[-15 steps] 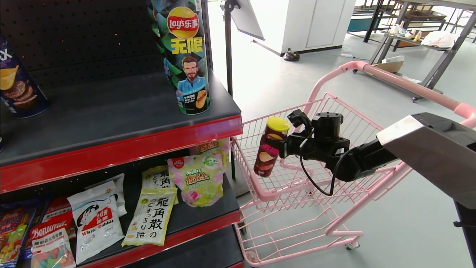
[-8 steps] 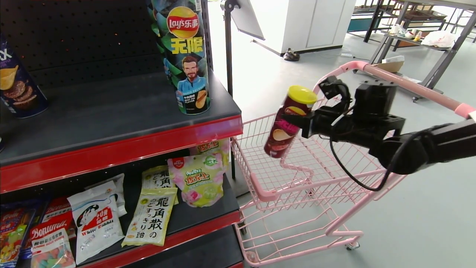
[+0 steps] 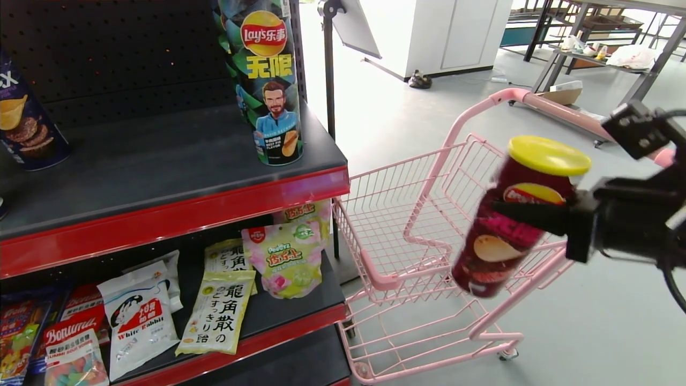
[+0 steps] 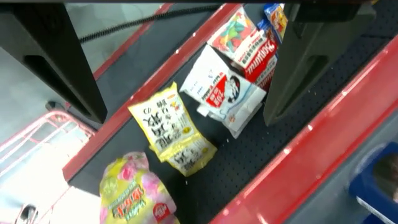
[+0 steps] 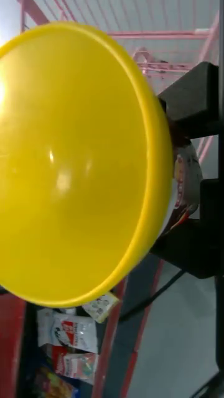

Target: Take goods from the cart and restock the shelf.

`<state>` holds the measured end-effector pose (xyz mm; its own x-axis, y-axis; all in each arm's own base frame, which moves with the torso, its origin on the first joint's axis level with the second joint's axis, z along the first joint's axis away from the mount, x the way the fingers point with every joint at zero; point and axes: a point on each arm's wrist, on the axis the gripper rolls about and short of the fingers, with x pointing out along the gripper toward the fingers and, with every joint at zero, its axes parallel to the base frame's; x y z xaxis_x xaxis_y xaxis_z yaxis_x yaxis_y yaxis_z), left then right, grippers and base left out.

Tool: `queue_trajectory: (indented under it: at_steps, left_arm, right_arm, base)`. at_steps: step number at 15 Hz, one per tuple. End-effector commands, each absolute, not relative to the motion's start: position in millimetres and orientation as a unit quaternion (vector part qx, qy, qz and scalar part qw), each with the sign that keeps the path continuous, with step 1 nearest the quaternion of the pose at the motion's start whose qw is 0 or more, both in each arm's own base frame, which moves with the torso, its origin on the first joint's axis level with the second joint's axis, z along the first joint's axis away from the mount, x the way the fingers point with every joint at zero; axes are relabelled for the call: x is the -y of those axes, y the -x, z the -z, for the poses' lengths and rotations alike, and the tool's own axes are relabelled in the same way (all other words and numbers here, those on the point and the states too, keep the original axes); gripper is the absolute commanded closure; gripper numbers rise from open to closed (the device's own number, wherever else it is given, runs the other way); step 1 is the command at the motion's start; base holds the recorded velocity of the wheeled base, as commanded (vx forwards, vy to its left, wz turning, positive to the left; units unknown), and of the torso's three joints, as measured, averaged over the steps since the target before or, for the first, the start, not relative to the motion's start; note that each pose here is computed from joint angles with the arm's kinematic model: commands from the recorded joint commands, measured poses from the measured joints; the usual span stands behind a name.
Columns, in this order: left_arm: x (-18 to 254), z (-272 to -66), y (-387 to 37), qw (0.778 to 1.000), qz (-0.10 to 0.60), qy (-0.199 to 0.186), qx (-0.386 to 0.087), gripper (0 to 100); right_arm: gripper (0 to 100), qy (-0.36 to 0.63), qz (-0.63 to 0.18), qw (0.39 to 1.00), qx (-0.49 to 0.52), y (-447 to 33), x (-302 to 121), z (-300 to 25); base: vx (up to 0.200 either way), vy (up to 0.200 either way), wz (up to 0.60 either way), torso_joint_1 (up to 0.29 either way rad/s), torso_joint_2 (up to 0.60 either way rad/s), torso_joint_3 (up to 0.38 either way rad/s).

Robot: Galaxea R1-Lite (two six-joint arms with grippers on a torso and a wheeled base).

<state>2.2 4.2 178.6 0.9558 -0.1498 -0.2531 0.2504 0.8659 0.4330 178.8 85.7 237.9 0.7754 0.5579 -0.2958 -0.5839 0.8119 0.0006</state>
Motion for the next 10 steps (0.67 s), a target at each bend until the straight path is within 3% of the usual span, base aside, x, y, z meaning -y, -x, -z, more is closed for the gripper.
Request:
queue_trajectory:
  at_steps: [1, 6, 10]
  left_arm:
    - [-4.6, -176.2, -1.6, 0.96, 0.102, -0.241, -0.101, 0]
    - [-4.7, -176.1, -2.3, 0.956, 0.095, -0.259, -0.102, 0]
    - [-4.5, -174.0, -2.9, 0.955, 0.095, -0.261, -0.106, 0]
  right_arm:
    - [100, 0.06, -0.323, 0.935, -0.134, -118.9, -74.3, -222.8]
    - [100, 0.093, -0.326, 0.932, -0.126, -126.8, -78.8, -227.1]
    - [100, 0.093, -0.326, 0.933, -0.12, -130.3, -80.9, -232.1]
  base:
    - [0.0, 0.0, 0.0, 0.0, 0.0, 0.0]
    - [0.0, 0.0, 0.0, 0.0, 0.0, 0.0]
    - [-0.2, 0.0, 0.0, 0.005, 0.0, 0.004]
